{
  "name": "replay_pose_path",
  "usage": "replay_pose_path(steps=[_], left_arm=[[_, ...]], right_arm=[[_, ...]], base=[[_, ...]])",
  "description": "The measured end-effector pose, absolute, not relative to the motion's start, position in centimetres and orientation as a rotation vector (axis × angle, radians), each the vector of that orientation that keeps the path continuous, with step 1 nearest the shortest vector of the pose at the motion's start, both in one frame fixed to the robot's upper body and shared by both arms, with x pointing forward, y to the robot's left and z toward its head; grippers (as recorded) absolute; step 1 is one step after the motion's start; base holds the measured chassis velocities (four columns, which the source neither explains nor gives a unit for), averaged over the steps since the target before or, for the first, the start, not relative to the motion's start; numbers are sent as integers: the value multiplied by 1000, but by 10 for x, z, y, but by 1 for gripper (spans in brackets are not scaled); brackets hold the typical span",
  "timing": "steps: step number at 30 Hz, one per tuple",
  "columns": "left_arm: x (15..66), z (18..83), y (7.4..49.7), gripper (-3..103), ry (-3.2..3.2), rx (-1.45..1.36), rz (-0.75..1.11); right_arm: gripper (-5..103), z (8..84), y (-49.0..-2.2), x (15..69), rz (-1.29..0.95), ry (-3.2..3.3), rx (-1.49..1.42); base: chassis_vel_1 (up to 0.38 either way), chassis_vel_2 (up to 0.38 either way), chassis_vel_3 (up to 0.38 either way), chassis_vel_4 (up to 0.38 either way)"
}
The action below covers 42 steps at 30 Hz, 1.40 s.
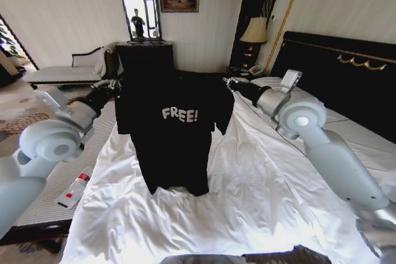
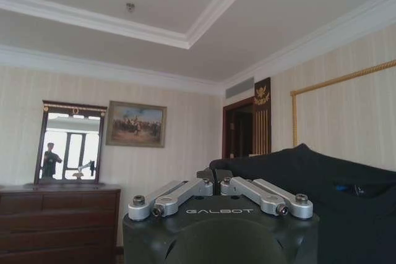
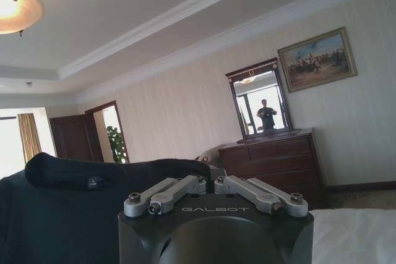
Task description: Fold the clothes on the bed.
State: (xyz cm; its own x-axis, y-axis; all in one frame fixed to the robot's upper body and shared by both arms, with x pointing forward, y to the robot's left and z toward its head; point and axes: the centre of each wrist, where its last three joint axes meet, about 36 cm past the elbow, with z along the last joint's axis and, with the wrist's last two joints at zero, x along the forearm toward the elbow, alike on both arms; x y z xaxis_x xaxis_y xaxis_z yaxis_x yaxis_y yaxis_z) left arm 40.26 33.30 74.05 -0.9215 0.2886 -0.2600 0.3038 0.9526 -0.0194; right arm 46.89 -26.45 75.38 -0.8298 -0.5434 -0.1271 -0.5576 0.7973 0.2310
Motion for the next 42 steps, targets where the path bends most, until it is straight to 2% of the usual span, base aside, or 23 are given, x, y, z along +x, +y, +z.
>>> replay_pose_path(steps=[6, 12, 17, 22, 26, 32, 42], left_arm=[[391, 779, 340, 0, 2819, 455, -42], [386, 789, 341, 0, 2818, 475, -3], [370, 783, 325, 0, 2833, 546, 15], [350, 788, 313, 0, 2826, 611, 15], [321, 802, 301, 0, 2800, 670, -3], [287, 806, 287, 0, 2836, 734, -47], [265, 827, 295, 0, 2933, 634, -200]], right_arm=[[1, 791, -271, 468, 413, 2877, -885], [1, 803, -278, 474, 444, 2875, -845], [1, 804, -279, 463, 449, 2877, -860], [1, 803, -284, 431, 446, 2869, -880], [1, 805, -300, 374, 430, 2894, -869], [1, 805, -292, 320, 351, 2925, -954], [1, 816, -282, 290, 280, 2960, -977]], base=[[0, 0, 0, 0], [0, 0, 0, 0], [0, 0, 0, 0], [0, 0, 0, 0], [0, 0, 0, 0], [0, 0, 0, 0], [0, 0, 0, 0]])
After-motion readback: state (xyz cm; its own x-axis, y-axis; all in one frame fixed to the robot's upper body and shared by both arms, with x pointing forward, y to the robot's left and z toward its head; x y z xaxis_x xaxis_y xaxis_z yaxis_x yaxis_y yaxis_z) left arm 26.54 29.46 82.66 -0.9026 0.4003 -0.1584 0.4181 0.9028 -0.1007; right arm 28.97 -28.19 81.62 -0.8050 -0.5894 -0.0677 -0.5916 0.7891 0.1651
